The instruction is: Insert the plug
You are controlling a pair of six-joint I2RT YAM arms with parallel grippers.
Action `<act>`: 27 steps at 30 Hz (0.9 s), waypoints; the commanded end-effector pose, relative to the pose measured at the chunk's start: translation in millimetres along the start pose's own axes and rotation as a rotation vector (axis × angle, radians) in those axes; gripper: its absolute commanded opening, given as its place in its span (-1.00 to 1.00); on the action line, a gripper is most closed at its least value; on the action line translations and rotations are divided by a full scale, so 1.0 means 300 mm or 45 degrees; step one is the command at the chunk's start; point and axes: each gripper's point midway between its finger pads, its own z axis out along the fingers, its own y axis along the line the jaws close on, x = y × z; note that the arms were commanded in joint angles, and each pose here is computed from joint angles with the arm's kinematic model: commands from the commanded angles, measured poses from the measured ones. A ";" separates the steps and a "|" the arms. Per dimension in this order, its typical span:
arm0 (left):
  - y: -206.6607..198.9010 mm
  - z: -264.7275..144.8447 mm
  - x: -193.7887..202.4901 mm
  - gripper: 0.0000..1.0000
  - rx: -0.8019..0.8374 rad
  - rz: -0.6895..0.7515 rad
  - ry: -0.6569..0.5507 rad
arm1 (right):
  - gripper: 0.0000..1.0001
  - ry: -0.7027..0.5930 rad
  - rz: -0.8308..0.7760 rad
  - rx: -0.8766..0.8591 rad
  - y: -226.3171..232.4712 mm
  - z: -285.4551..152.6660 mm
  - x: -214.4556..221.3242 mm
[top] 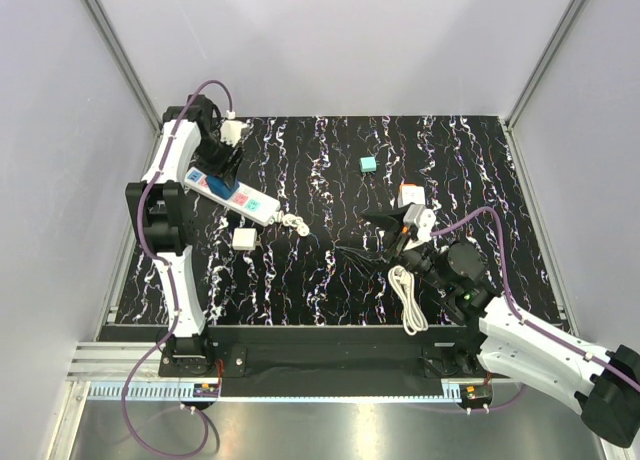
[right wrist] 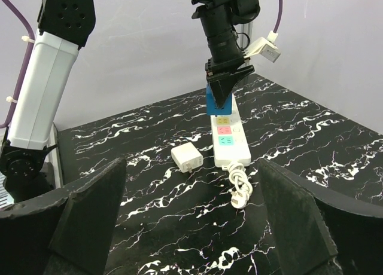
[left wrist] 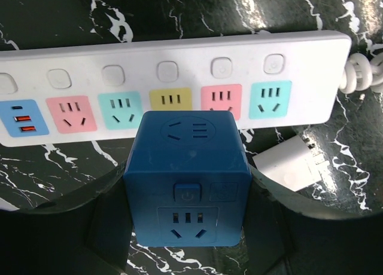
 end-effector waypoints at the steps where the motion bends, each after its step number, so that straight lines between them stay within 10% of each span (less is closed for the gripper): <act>1: 0.054 -0.023 -0.045 -1.00 -0.043 0.030 -0.066 | 0.94 -0.063 -0.011 0.026 -0.012 0.007 -0.037; 27: 0.040 0.060 -0.017 -1.00 0.023 0.001 -0.080 | 0.95 -0.069 -0.034 0.030 -0.017 0.009 -0.035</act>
